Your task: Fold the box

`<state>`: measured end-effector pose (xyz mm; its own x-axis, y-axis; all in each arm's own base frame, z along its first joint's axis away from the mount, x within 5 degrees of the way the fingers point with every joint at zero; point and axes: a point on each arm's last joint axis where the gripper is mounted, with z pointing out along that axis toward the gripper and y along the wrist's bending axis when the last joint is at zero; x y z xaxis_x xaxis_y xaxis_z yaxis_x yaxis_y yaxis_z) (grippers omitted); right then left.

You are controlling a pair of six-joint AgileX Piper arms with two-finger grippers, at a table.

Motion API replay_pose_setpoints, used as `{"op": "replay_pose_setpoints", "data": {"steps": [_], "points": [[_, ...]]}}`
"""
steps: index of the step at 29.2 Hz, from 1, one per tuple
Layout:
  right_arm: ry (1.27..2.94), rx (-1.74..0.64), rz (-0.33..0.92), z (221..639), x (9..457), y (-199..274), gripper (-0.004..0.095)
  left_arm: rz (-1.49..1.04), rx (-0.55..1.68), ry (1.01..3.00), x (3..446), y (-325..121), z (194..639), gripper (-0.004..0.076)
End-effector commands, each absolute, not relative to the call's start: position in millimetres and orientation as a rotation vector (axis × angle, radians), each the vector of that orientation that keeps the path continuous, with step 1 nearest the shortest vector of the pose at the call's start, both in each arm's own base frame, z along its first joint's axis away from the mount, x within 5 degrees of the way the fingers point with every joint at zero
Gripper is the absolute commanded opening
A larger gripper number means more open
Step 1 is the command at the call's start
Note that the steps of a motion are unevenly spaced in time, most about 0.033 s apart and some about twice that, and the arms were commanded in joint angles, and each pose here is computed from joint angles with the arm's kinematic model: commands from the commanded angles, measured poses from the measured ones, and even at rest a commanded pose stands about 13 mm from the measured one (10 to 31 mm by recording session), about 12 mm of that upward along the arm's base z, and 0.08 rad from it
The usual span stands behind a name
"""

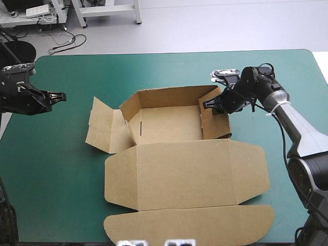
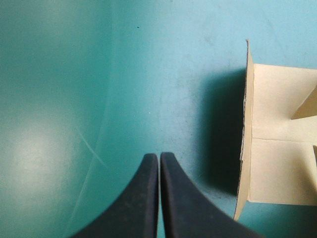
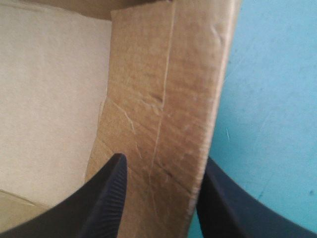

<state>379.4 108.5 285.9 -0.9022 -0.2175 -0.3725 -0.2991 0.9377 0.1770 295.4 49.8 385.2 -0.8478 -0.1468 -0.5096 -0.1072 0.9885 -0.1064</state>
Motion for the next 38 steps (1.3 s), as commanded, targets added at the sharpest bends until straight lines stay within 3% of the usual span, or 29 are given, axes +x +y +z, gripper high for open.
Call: {"op": "replay_pose_setpoints", "data": {"steps": [1, 6, 11, 16, 21, 29, 38], "points": [[2.597, -0.408, 0.321, 347.5, 374.4, 106.2, 0.0416, -0.096, -0.171, 2.498, 288.2, 47.9, 405.2, -0.0001], [2.527, -0.448, 0.218, 401.1, 368.1, 98.6, 0.0410, -0.093, -0.170, 2.498, 288.1, 48.0, 405.2, -0.0001], [2.395, -0.311, 0.258, 450.0, 350.2, 93.7, 0.0395, -0.092, -0.170, 2.502, 288.5, 48.2, 404.5, -0.0001], [2.371, -0.278, 0.268, 463.8, 327.5, 88.1, 0.0395, -0.088, -0.160, 2.501, 288.7, 48.3, 404.6, -0.0001], [2.480, -0.298, 0.252, 433.1, 324.9, 87.3, 0.0393, -0.081, -0.138, 2.504, 288.5, 48.2, 404.5, -0.0001], [2.674, -0.327, 0.233, 339.9, 359.3, 95.7, 0.0389, -0.086, -0.138, 2.501, 288.7, 48.0, 404.6, -0.0010], [2.767, -0.376, 0.320, 295.4, 381.8, 107.7, 0.0390, -0.086, -0.138, 2.501, 288.7, 48.0, 404.6, -0.0010]]}}
